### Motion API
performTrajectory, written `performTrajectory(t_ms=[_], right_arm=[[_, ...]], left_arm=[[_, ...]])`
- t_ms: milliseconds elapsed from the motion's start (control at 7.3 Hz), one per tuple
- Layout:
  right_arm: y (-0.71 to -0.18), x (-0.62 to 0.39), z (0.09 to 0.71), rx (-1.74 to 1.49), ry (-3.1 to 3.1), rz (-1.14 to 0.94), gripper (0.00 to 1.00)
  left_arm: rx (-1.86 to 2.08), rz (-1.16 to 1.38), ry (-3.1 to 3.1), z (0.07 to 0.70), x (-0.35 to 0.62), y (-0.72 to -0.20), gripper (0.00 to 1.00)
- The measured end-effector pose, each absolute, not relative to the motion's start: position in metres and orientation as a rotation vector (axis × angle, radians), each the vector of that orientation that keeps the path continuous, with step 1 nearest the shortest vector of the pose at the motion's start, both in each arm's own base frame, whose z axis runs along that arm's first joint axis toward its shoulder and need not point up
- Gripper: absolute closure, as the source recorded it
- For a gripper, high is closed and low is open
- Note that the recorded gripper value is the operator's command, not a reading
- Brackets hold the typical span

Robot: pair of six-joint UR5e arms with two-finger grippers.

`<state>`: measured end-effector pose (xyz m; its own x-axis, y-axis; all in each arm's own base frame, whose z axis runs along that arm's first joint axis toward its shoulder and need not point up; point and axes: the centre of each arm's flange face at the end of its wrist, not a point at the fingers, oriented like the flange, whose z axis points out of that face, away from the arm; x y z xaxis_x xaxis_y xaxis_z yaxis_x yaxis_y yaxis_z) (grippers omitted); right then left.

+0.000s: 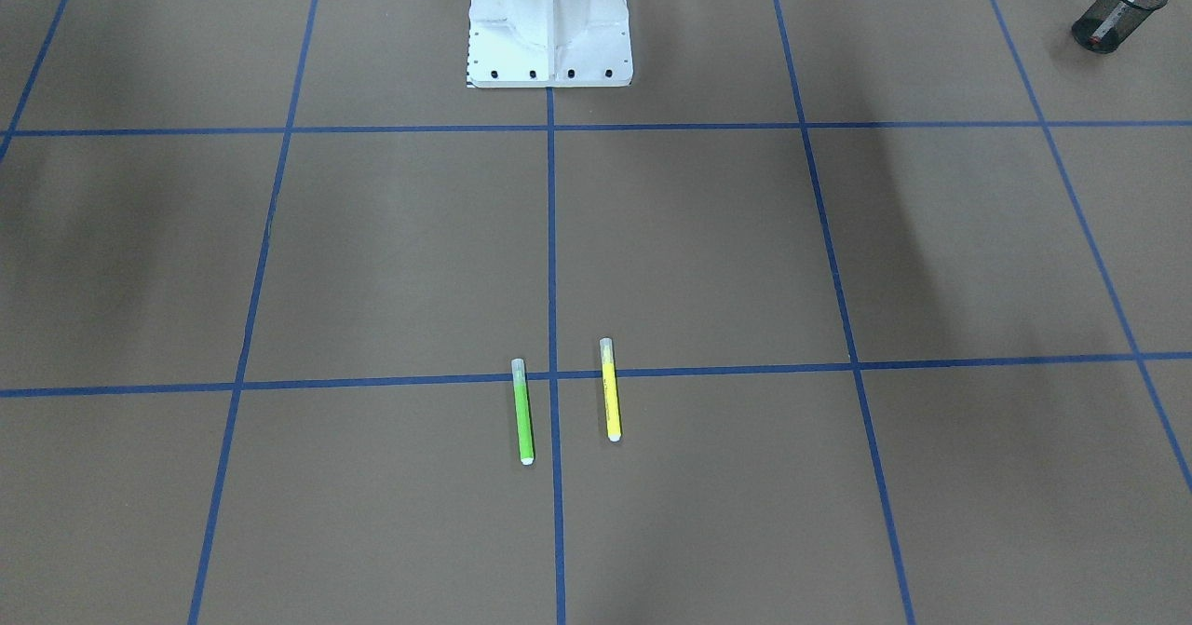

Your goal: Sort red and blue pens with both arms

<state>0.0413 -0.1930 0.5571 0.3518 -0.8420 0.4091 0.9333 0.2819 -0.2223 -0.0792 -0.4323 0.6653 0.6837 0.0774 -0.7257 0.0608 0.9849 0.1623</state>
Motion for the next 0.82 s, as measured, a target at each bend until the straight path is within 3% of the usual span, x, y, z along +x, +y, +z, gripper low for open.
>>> performTrajectory(t_ms=[411, 822], right_arm=[[-0.144, 0.064, 0.662, -0.465, -0.231, -1.210, 1.00], [-0.111, 0.076, 0.688, -0.560, -0.284, -1.187, 1.00]], left_arm=[[0.197, 0.019, 0.832, 0.664, -0.078, -0.429, 0.00], [0.207, 0.025, 0.837, 0.667, -0.077, -0.423, 0.00]])
